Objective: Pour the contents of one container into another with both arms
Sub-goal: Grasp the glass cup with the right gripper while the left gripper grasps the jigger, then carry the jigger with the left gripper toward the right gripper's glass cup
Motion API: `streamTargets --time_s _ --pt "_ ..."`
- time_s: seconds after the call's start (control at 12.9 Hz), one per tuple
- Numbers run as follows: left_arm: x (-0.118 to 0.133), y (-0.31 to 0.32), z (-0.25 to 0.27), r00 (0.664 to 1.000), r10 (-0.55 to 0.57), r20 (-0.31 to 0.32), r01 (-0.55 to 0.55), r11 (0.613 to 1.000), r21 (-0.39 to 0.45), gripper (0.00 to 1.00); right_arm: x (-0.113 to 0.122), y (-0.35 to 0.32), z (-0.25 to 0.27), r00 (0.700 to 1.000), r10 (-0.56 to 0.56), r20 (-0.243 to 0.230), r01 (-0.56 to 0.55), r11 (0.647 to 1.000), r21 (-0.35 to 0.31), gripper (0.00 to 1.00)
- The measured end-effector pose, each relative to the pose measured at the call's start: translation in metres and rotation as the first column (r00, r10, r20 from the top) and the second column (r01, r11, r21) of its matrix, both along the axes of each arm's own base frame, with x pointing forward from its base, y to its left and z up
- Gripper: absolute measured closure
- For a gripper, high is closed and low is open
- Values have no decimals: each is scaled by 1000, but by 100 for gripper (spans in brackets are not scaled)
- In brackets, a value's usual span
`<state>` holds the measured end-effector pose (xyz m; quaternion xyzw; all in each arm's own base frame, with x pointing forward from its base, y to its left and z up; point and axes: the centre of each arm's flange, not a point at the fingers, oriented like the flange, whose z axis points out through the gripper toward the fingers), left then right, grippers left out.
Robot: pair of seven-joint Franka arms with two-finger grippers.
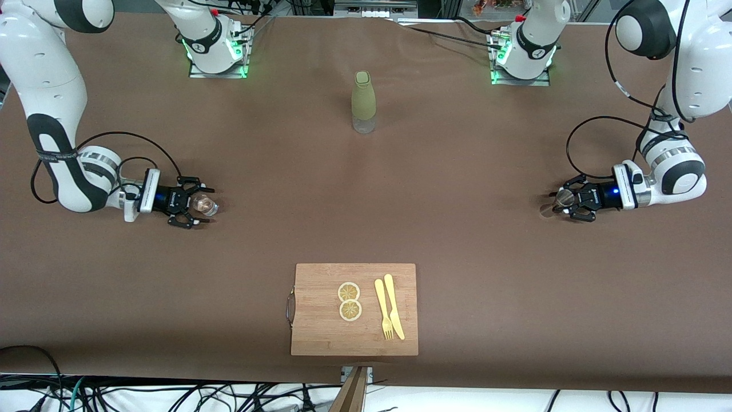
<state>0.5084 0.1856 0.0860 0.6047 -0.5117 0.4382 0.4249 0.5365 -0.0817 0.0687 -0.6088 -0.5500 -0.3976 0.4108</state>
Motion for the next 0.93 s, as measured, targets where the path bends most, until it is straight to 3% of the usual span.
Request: streamTargets --time_s 0.08,0.54,0.62,0.93 --pt "-1 1 -1 1000 2 -1 -2 1000 -2 80 0 1 -1 1000 -1 -1 1 1000 3 1" --pt "3 -18 -4 1000 -29 0 29 999 -35 79 1 6 -5 1000 1 2 -1 1000 14 6" --pt "10 -38 -4 998 -60 7 60 997 -52 79 0 7 -7 1000 2 1 -3 1000 19 13" --pt "53 -145 9 983 -183 21 184 977 -103 79 4 8 -6 1000 6 12 -7 1000 24 25"
